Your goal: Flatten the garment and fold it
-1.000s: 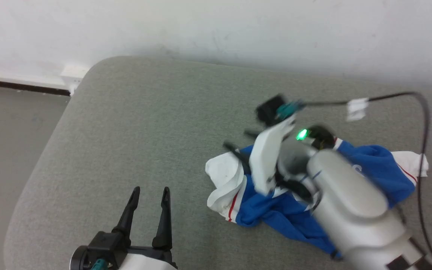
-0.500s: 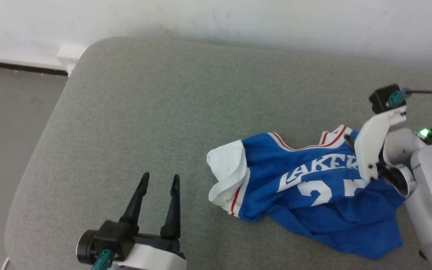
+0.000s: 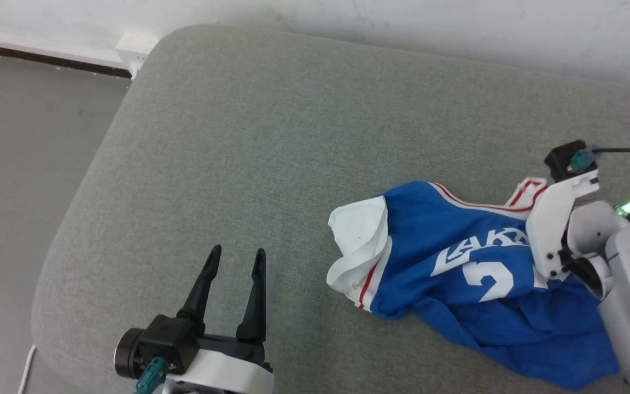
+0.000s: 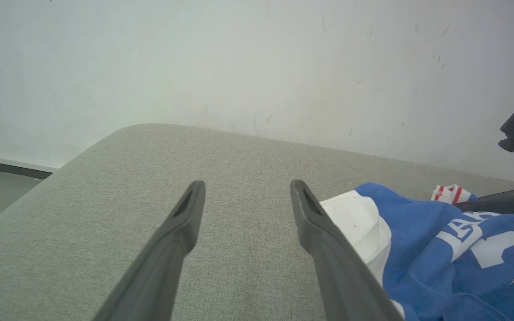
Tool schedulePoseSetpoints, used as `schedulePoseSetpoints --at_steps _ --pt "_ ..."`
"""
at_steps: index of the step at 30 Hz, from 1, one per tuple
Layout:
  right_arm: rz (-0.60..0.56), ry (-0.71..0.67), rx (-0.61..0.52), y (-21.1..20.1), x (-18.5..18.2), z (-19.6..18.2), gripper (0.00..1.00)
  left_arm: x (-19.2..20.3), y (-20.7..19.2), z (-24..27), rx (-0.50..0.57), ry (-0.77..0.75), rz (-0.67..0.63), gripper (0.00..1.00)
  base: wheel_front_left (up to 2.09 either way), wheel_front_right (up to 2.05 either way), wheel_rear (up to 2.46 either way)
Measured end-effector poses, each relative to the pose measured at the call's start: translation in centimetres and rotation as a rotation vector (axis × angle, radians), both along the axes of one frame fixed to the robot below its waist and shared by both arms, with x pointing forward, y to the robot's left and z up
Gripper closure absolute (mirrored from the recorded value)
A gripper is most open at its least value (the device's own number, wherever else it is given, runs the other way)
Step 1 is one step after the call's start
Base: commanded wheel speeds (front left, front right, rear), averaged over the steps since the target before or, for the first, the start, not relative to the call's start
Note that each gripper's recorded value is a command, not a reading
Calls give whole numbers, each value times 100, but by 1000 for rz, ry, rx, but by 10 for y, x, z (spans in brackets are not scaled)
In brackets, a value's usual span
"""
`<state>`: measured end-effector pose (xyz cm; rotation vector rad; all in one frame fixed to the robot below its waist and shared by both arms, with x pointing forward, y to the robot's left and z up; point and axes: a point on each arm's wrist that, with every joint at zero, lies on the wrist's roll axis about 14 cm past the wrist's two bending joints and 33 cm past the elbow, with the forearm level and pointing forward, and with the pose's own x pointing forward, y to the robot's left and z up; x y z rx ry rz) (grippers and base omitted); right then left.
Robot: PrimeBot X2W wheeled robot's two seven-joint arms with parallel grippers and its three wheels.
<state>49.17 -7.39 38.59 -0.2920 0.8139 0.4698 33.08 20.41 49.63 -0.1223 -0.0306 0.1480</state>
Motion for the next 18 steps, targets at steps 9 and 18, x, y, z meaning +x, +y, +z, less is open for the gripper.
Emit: schedulePoseSetpoints --at_steps 9,18 --pt "-26 -364 -58 -36 71 107 100 11 -11 8 -12 -30 -39 0 0 0 0" --pt "-57 -402 -191 -72 120 101 100 37 -17 -1 -17 -9 -66 0 0 0 0"
